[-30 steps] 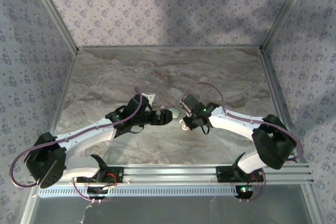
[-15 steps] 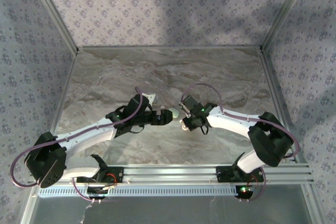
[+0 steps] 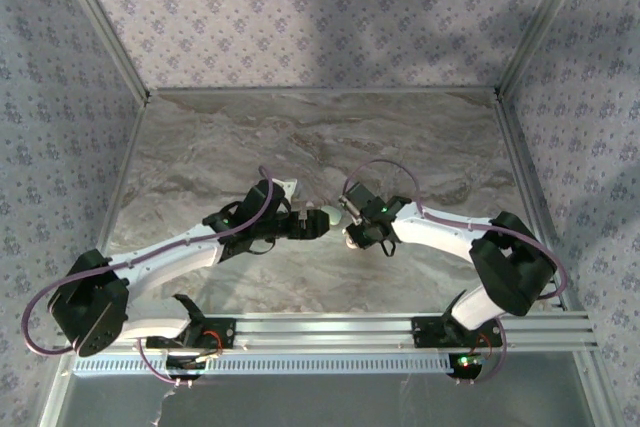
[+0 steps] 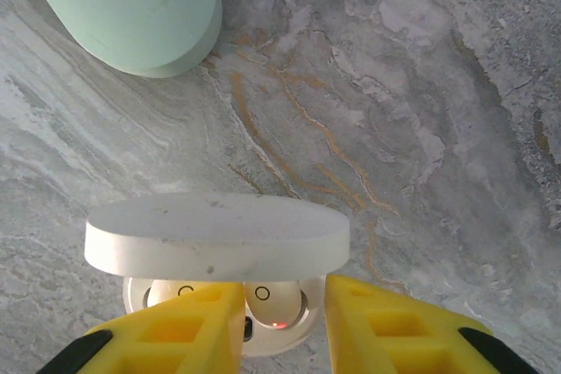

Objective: Insert the wireless bluetooth earbuds into the charging case

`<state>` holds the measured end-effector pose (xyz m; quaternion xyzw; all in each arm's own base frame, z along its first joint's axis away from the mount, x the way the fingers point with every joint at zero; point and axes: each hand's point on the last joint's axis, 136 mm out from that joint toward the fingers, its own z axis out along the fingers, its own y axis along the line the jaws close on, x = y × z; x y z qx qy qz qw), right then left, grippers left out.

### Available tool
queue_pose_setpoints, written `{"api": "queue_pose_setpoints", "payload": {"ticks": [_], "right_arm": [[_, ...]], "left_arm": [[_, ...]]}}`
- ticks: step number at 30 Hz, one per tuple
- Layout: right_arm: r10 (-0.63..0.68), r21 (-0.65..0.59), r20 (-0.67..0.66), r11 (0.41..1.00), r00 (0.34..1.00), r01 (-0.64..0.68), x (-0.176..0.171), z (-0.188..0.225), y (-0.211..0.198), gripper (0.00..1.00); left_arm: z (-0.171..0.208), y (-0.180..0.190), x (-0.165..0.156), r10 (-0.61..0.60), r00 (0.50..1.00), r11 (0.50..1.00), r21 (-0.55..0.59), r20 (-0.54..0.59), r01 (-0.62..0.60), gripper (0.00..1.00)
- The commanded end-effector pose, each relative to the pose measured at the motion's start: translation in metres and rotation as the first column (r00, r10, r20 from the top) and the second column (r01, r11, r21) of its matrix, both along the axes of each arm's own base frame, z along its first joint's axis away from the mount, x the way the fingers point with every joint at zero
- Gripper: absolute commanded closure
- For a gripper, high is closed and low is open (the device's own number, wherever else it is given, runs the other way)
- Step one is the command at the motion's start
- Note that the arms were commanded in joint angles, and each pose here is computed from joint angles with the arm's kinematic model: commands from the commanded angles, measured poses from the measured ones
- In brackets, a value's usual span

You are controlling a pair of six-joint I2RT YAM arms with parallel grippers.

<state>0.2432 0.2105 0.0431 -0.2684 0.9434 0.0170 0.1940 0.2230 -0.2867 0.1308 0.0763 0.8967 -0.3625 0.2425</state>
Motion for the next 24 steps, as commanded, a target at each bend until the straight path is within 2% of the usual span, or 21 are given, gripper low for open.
{"api": "queue_pose_setpoints", "payload": {"ticks": [1,9,16,20,24], "right_arm": [[0.013,-0.001,0.013,1.000,1.000,-0.013,0.002,0.010,0.003,0.68],[-0.008,0.053,0.038,0.999,0.999,0.006,0.001,0.030,0.003,0.66],[-0.078,0.182,0.056,0.981,0.995,0.067,0.005,0.066,-0.002,0.62],[-0.143,0.274,0.034,0.953,0.989,0.129,0.008,0.082,-0.011,0.62],[-0.213,0.378,-0.033,0.902,0.976,0.210,0.015,0.087,-0.026,0.62]], "left_arm": [[0.019,-0.010,0.004,-0.022,0.999,0.999,-0.040,0.044,0.024,0.00],[0.021,-0.010,0.005,-0.017,0.999,0.999,-0.045,0.044,0.019,0.00],[0.024,-0.008,0.006,-0.006,0.999,0.999,-0.048,0.053,0.008,0.00],[0.024,-0.002,0.006,0.017,0.998,0.999,-0.043,0.061,-0.014,0.00],[0.018,0.002,0.005,0.028,0.998,0.999,-0.031,0.054,-0.026,0.00]]}}
